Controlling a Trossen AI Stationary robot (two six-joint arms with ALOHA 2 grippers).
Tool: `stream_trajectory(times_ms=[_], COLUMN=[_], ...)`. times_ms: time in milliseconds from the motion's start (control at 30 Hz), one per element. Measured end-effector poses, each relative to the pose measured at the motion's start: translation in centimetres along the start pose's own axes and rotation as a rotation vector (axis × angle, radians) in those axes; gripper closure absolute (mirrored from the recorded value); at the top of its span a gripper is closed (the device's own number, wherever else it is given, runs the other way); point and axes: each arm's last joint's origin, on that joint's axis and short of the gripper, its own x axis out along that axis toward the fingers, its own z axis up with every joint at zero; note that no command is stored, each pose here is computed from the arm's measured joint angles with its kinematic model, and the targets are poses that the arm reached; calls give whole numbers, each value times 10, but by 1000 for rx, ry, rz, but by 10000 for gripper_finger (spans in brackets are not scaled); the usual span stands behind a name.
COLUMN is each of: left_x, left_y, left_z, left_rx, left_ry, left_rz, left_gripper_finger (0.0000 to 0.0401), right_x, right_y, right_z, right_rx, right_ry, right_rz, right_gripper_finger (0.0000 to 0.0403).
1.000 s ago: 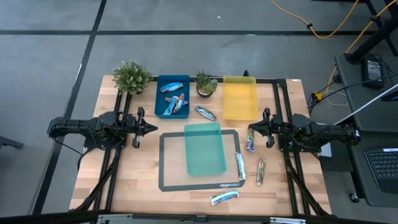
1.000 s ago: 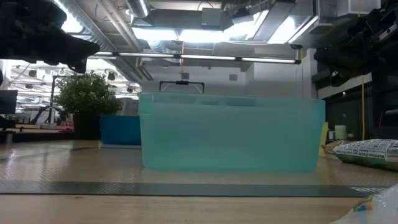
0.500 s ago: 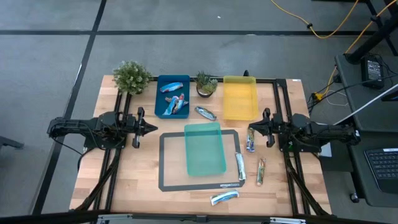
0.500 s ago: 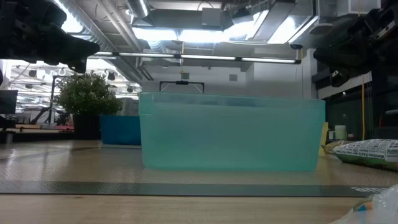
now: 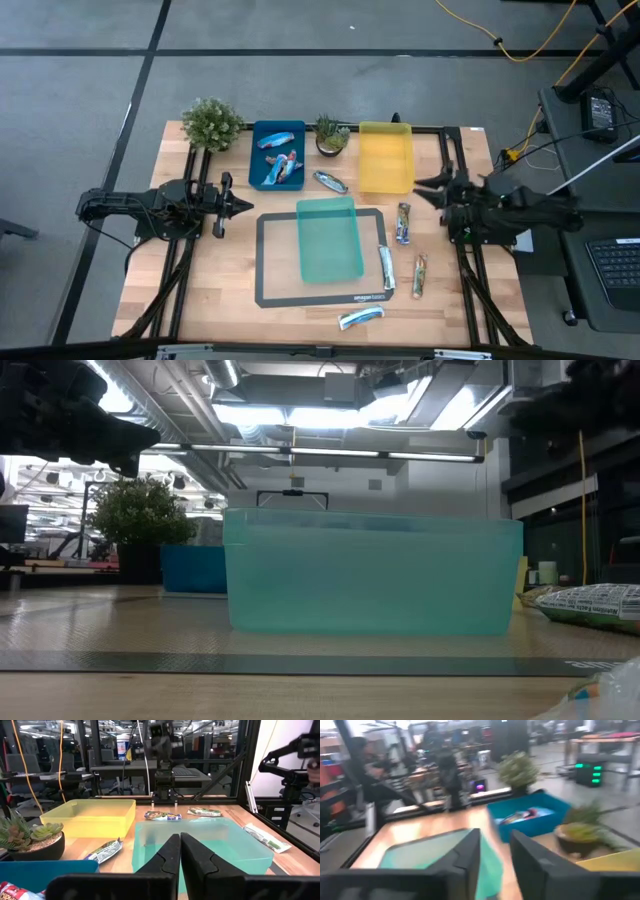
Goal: Pick and place Granola Bars by type
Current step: Put the blue granola bar into the yellow bin
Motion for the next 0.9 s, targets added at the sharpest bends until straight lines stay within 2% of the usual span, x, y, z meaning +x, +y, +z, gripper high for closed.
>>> stream_trajectory(times_ms=[167,333,500,633,767,900], left_x=[0,0,0,0,0,0], left_y=[0,0,0,0,0,0], left_z=[0,0,0,0,0,0], left_rx=[0,0,0,0,0,0], left_ry=[0,0,0,0,0,0], left_rz=[0,0,0,0,0,0], left_gripper_finger=[395,399,397,393,395,399], right_x=[-5,8,28,42,53,63], right_y=[4,8,13,16,18,20], right_z=[44,70,91,99,95,81], right_rx=[-49,-38,125,308,483,597], right_ry=[60,312,531,620,701,825], right_rz=[-85,-204,-340,-491,-622,-676], right_gripper_finger=[206,166,170,185,200,214])
